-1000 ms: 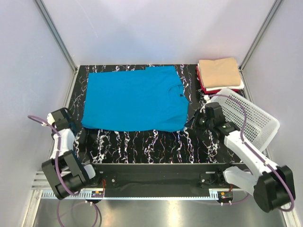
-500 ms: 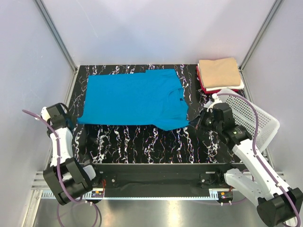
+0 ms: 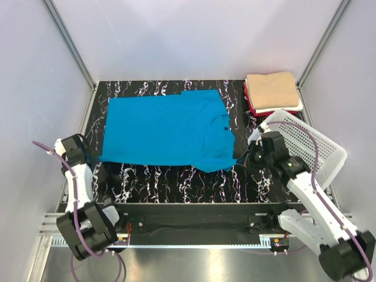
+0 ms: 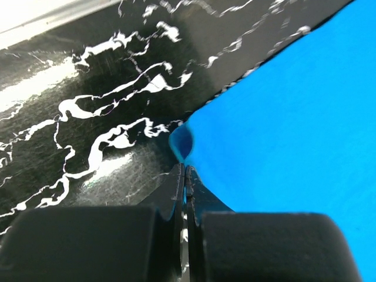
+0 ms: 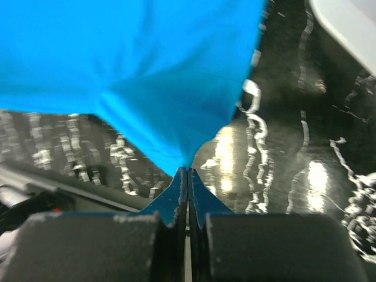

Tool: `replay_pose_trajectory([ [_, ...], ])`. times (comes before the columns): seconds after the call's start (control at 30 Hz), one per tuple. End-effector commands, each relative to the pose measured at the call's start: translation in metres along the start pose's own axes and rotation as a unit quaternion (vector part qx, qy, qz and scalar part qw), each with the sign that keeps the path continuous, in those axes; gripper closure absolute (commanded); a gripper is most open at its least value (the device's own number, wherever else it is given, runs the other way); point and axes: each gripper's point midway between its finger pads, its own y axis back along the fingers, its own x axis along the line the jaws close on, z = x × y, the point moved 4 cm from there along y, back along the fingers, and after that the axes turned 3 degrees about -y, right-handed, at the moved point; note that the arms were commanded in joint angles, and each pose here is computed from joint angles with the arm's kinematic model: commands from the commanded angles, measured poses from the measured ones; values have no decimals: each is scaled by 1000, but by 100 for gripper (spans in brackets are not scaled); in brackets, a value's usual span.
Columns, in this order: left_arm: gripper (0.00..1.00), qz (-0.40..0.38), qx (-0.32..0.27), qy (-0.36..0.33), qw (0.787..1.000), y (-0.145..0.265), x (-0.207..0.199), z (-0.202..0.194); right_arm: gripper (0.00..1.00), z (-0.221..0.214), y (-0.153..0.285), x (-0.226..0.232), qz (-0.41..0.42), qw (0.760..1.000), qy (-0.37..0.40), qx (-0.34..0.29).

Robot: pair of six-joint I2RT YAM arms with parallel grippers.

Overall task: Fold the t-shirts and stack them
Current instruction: Flatten the tshirt out, then fold the tshirt

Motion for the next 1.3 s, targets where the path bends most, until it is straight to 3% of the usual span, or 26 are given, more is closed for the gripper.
replay_pose_trajectory([
  [0.0, 100, -3, -8, 3, 1000, -14, -9, 10, 100, 24, -12, 2, -42, 999, 24, -12],
  [0.17, 100, -7, -8, -2, 1000, -25, -26, 19, 100, 42, -40, -4, -106, 993, 48, 25],
  [0.43, 100, 20, 14, -17, 1000, -55, -34, 10, 100, 73, -69, 12, -109, 990, 84, 34],
  [0.73, 100, 7, 11, -22, 1000, -69, -62, 24, 100, 124, -96, 23, -153, 979, 135, 9],
  [1.27, 100, 16, 22, -44, 999, -94, -85, 30, 100, 165, -133, 29, -179, 963, 202, -5],
])
